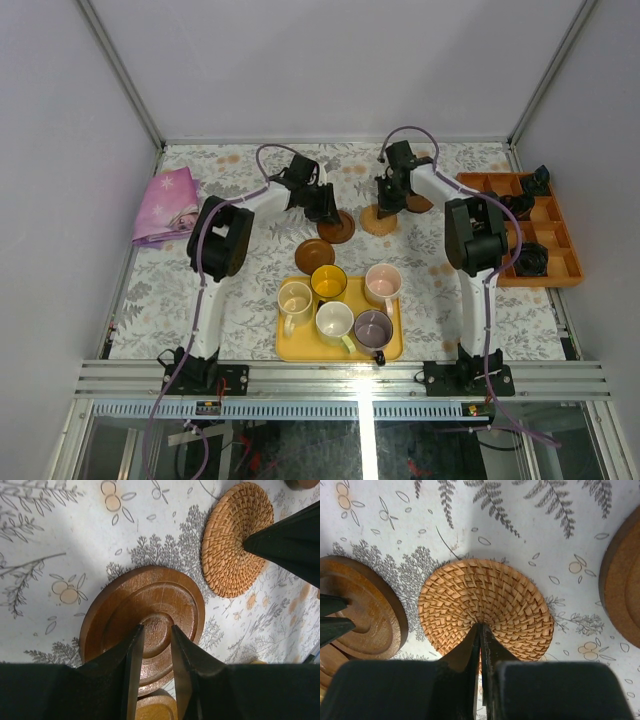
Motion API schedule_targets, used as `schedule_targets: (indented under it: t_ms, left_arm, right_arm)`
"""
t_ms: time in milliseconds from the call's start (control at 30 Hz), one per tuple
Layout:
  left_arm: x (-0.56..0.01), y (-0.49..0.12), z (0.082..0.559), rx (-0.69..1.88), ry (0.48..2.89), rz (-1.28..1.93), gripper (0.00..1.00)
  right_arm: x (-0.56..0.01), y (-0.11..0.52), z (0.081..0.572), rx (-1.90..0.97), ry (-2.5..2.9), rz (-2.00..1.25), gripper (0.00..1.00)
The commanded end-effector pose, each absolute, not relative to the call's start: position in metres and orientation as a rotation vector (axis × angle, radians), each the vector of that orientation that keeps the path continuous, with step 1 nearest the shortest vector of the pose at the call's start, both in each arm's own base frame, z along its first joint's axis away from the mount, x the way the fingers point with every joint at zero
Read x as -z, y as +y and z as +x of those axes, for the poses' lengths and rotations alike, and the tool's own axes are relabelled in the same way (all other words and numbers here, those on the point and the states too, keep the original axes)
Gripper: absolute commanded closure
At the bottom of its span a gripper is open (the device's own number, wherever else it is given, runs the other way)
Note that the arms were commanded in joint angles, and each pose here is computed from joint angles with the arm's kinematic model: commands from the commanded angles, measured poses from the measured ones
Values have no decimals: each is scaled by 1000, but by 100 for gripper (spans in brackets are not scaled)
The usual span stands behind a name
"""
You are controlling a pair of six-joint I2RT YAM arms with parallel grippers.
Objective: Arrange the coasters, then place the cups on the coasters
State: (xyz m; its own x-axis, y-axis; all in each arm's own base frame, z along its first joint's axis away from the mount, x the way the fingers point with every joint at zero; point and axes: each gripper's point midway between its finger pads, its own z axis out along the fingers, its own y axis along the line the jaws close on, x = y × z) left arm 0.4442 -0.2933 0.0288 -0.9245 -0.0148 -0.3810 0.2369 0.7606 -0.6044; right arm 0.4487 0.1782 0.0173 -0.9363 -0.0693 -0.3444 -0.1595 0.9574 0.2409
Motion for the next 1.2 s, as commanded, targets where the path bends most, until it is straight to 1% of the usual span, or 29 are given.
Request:
schedule_targets:
  t_ms: [0, 267, 567, 867, 1067, 1167]
  left_arm:
    - [-15, -291, 458, 880, 2609, 149, 72]
    - [-2, -283, 493, 872, 2591, 29, 72]
    - [-10, -273, 526, 888, 2521, -44, 71]
    - [-17, -284, 530, 973, 2495, -15, 71]
    - [-18, -291, 527, 1029, 2494, 3, 71]
    - [-28, -292, 527, 1045, 2470, 24, 71]
  right_arm:
    - [-3, 186, 455, -381, 2793, -163, 98]
    - [0, 179, 489, -271, 2748, -150, 98]
    - [-2, 163, 511, -194, 2725, -76, 100]
    - [-4, 150, 515, -182, 2710, -41, 100]
    - [-13, 154, 522, -224, 2677, -52, 100]
    - [-21, 158, 525, -254, 2652, -64, 100]
